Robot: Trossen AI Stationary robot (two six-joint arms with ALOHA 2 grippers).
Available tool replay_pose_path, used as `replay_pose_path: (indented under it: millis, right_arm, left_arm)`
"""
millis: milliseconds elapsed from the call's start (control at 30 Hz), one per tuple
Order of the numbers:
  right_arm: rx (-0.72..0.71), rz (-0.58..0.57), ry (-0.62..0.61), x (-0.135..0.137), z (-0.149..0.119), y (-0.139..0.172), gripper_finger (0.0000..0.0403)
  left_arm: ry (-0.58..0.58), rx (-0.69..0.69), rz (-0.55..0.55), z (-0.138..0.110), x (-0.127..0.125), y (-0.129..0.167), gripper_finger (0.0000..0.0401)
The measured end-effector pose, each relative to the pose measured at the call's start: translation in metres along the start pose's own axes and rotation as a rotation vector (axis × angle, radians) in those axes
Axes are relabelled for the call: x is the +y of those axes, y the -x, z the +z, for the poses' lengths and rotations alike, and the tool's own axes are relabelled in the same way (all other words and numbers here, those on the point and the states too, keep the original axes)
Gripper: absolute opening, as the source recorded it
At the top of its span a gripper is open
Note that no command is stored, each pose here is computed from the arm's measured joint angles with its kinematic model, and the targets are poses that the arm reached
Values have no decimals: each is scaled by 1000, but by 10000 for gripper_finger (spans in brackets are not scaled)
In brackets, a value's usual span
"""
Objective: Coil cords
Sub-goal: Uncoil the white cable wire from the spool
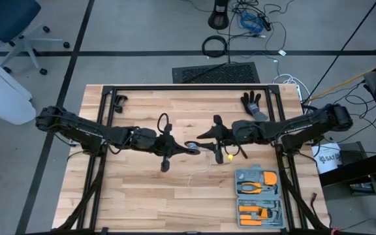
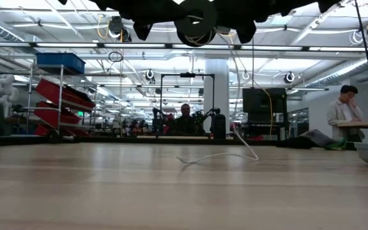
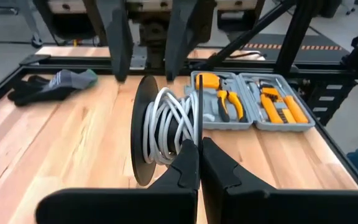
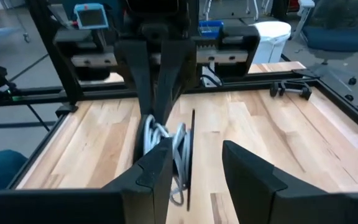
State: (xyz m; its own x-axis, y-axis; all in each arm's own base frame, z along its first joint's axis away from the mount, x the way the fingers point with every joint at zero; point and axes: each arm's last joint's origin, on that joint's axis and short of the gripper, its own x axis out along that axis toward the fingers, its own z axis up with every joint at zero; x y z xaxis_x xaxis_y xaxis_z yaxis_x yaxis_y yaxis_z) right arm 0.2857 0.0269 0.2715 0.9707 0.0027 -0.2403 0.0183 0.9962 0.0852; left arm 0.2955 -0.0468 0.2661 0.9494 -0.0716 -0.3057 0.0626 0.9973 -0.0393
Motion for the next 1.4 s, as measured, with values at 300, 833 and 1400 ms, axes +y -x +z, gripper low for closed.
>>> replay_pose_path:
  millis: [300,833,1400]
  right_arm:
    - [26,33,3,-3,-4,-6,126]
    - [78,56,-13,-6,-8,-6,2]
    - [32,11,-76,-7,0,2,0]
  left_arm:
    - [-3,5,-5,-1,0,0,0]
    - [3,-22,46,2,1,0,38]
    - [31,-115,76,19,-14,24,98]
